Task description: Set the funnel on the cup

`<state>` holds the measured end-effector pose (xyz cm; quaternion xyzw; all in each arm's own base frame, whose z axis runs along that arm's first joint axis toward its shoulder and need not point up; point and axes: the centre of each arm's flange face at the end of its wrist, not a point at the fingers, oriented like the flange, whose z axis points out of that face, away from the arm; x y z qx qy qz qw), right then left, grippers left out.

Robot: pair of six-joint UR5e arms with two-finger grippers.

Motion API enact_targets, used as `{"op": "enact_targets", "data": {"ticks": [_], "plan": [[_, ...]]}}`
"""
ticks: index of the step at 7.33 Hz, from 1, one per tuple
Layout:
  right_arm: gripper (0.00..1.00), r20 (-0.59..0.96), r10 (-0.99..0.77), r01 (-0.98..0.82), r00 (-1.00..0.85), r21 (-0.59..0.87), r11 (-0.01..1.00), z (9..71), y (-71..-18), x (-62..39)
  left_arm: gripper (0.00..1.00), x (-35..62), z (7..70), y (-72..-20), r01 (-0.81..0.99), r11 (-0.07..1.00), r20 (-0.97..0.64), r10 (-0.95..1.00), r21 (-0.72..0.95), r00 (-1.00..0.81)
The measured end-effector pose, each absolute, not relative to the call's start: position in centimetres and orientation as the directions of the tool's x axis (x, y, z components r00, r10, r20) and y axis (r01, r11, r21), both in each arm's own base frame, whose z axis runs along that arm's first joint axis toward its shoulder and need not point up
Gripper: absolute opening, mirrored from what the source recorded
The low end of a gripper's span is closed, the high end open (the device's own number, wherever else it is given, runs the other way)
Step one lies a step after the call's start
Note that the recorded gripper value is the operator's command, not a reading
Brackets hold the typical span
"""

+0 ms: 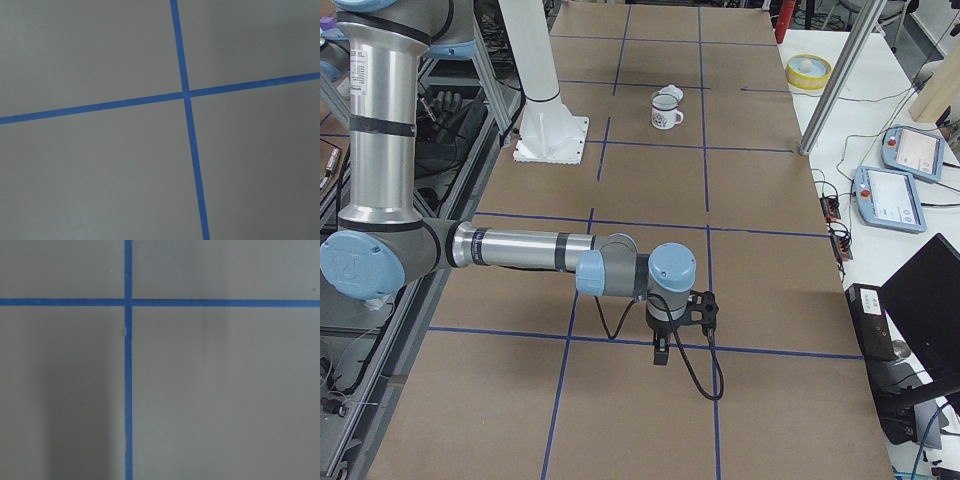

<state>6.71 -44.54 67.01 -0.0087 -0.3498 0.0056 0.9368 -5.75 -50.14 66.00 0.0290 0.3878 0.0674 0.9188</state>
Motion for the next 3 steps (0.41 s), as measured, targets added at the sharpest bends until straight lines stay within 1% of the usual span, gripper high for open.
{"op": "enact_targets", "data": {"ticks": [3], "plan": [[1.0,0.655,0.017,-0.004,0.755,-0.021,1.0,67.04,-44.54,6.71,1.0,-5.78,65.91,-50.21,-0.102,0.989,-0.708,0.148,0.108,0.69]]}}
